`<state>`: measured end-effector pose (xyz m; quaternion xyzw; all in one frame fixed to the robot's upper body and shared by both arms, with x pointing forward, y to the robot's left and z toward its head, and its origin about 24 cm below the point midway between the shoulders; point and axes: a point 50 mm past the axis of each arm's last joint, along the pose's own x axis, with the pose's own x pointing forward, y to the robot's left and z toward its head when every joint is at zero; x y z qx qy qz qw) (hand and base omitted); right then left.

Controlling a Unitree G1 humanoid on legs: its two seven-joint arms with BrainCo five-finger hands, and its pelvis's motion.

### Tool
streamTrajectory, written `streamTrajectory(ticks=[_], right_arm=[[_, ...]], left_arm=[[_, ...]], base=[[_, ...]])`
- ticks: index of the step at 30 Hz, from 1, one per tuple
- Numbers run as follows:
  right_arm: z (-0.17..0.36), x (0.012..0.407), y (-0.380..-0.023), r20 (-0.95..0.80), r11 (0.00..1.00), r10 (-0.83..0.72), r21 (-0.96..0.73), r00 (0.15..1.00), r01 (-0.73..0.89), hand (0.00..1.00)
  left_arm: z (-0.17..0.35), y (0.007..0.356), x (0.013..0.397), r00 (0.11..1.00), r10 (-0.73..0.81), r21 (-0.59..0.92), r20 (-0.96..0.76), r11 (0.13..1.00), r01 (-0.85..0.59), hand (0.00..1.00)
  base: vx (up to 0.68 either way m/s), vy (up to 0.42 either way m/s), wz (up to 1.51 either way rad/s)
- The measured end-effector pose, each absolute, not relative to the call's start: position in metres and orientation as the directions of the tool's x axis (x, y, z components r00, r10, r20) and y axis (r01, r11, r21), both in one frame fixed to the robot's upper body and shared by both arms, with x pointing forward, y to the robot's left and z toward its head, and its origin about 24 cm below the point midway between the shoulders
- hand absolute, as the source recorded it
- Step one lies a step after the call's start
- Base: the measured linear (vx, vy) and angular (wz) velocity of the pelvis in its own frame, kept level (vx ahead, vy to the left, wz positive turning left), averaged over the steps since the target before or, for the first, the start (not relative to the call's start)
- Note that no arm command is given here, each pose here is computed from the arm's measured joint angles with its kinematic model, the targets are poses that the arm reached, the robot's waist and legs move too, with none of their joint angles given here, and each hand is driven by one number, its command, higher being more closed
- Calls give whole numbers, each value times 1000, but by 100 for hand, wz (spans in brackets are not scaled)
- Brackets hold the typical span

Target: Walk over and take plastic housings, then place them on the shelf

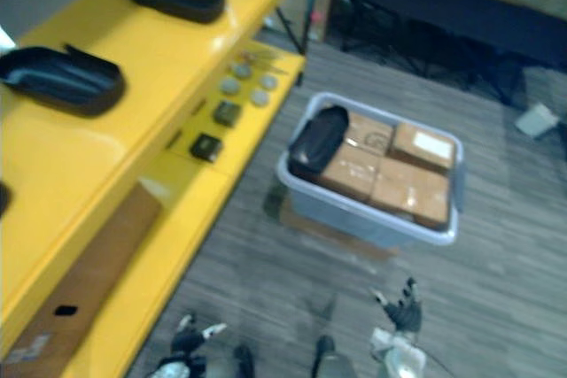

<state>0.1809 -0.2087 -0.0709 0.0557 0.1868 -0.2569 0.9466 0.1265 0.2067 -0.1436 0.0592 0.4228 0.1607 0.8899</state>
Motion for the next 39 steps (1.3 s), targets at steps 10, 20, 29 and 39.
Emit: streamTrajectory(ticks=[10,20,29,39], right_arm=[[-68,150,-243,-371,826,-551,-120,747,550,0],[49,266,-277,93,774,-633,91,768,627,0],[171,368,-293,244,804,-594,182,766,566,0],[301,371,-344,298,712,-700,228,649,664,0]], left_arm=[[-148,185,119,584,299,183,-754,951,-251,0],[-137,183,136,667,281,145,-690,956,-254,0],[-123,195,155,725,299,105,-621,948,-301,0],[-123,190,154,740,245,133,-627,969,-209,0]], base=[[-46,-108,25],[-15,129,17],[-32,68,5],[-61,2,28]])
